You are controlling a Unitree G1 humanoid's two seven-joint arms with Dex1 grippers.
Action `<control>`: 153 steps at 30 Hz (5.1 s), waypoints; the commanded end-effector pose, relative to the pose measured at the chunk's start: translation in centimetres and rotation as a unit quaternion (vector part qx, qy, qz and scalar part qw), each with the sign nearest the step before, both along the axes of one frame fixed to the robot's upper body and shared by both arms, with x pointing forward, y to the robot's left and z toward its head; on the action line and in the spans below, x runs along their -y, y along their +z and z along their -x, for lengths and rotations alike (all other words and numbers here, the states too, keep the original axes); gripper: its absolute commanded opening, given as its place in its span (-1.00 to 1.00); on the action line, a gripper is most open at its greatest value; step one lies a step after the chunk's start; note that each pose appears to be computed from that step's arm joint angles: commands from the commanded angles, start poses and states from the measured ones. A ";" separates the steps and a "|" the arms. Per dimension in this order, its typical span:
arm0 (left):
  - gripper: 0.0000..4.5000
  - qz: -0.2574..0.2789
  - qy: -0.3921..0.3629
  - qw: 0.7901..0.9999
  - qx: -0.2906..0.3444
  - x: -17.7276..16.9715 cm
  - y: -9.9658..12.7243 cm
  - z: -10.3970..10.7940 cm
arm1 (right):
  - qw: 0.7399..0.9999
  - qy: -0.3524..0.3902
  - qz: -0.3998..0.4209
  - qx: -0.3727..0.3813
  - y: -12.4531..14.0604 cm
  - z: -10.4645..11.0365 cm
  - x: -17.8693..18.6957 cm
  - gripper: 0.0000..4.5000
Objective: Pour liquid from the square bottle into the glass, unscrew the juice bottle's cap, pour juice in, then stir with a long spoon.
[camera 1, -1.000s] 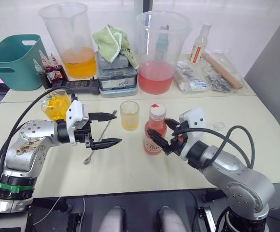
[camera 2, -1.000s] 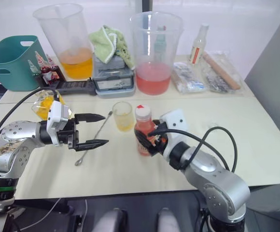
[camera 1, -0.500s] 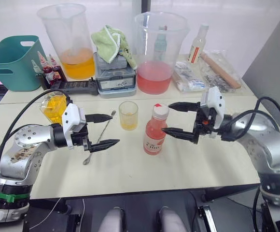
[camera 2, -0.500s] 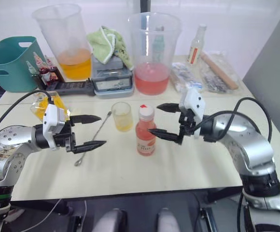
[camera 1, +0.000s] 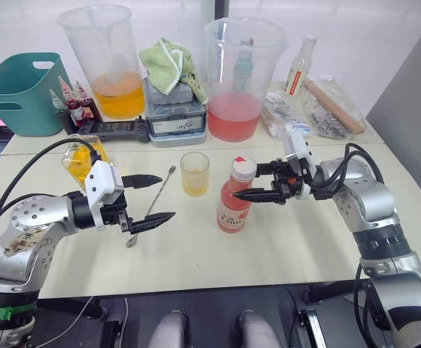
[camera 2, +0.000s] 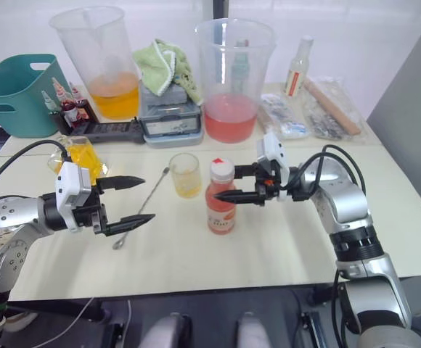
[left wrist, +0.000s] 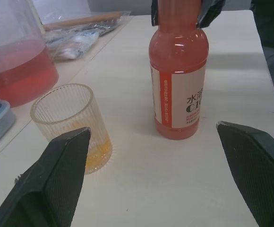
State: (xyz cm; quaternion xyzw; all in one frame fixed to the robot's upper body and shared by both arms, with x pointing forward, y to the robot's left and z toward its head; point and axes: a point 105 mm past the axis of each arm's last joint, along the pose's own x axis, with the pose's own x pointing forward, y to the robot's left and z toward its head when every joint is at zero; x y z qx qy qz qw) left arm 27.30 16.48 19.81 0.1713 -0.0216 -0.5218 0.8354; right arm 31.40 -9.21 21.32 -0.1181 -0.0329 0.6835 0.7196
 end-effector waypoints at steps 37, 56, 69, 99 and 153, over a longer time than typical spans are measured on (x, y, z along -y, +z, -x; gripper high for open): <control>1.00 0.001 -0.075 0.997 0.013 1.7 0.1 -1.2 | 0.914 -0.389 -0.083 -0.076 0.1 4.3 -2.4 0.08; 1.00 0.018 -0.034 0.999 0.023 1.0 0.8 0.1 | 0.998 -0.051 0.011 0.031 1.9 3.3 2.5 0.96; 1.00 0.032 -0.022 0.999 0.016 0.9 1.6 1.5 | 0.999 0.017 0.019 0.048 1.4 -1.3 2.0 0.96; 1.00 0.043 -0.075 0.996 -0.005 2.8 0.5 0.5 | 0.988 -0.130 -0.072 0.030 4.5 4.8 -1.1 -0.40; 1.00 0.023 0.015 0.999 0.018 -0.7 0.6 2.5 | 0.990 0.130 0.046 -0.004 1.6 0.8 0.5 0.98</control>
